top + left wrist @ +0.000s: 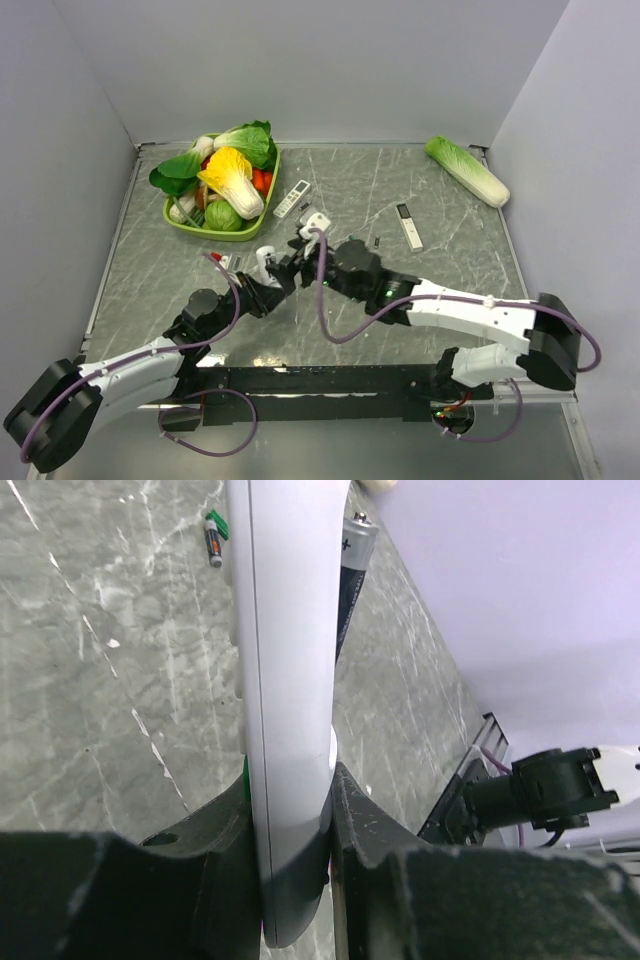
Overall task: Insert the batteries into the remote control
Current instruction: Load the battery into the remote control.
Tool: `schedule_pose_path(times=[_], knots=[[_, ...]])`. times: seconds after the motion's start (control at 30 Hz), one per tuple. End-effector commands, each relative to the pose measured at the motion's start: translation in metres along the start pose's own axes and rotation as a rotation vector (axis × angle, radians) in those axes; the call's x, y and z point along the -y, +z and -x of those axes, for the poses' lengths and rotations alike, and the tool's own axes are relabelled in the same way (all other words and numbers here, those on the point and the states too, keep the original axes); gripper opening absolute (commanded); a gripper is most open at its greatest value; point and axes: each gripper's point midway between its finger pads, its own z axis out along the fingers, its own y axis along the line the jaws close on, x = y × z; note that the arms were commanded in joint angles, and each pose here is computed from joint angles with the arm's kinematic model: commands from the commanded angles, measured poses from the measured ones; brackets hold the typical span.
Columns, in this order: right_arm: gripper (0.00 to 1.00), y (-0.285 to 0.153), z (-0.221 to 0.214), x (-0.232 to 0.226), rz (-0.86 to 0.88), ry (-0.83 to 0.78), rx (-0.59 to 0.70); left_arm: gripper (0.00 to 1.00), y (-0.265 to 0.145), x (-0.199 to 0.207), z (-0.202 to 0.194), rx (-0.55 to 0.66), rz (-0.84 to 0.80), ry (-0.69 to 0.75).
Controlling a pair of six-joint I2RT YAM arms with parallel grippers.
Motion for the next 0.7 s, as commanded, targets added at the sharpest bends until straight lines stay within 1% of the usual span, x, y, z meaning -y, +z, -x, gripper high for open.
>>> schedule_pose_path(times=[0.0, 0.03, 0.07, 0.1, 0.13, 0.17, 0.2, 0.3, 0.33, 0.43, 0.5, 0.67], knots=[[0.8, -0.026, 0.033, -0.011, 0.23, -0.145, 0.065, 0.01, 0.006, 0.034, 0.019, 0.032, -0.127, 0.03], [0.8, -0.03, 0.025, -0.009, 0.245, -0.179, 0.056, 0.01, 0.006, 0.038, 0.018, 0.025, -0.145, 0.036], [0.8, -0.036, 0.03, -0.002, 0.249, -0.199, 0.078, 0.01, 0.006, 0.04, 0.018, 0.021, -0.155, 0.033], [0.79, -0.041, 0.029, -0.009, 0.301, -0.236, 0.089, 0.01, 0.007, 0.043, 0.019, 0.016, -0.166, 0.034], [0.79, -0.044, 0.021, -0.007, 0.304, -0.251, 0.086, 0.01, 0.006, 0.048, 0.018, 0.009, -0.191, 0.037], [0.79, -0.048, 0.027, -0.005, 0.303, -0.273, 0.116, 0.01, 0.006, 0.051, 0.019, 0.005, -0.202, 0.039], [0.79, -0.051, 0.026, -0.007, 0.327, -0.333, 0.133, 0.01, 0.008, 0.054, 0.019, -0.001, -0.211, 0.039], [0.8, -0.052, 0.017, -0.006, 0.348, -0.438, 0.137, 0.01, 0.01, 0.064, 0.019, -0.026, -0.252, 0.038], [0.79, -0.052, 0.014, -0.005, 0.348, -0.449, 0.133, 0.01, 0.01, 0.067, 0.018, -0.035, -0.265, 0.037], [0.76, -0.052, 0.012, 0.001, 0.351, -0.468, 0.153, 0.01, 0.01, 0.076, 0.018, -0.055, -0.303, 0.031], [0.7, -0.053, 0.017, 0.002, 0.357, -0.48, 0.179, 0.01, 0.01, 0.079, 0.017, -0.068, -0.321, 0.031], [0.61, -0.052, 0.013, 0.011, 0.382, -0.5, 0.181, 0.01, 0.01, 0.084, 0.016, -0.082, -0.337, 0.039]])
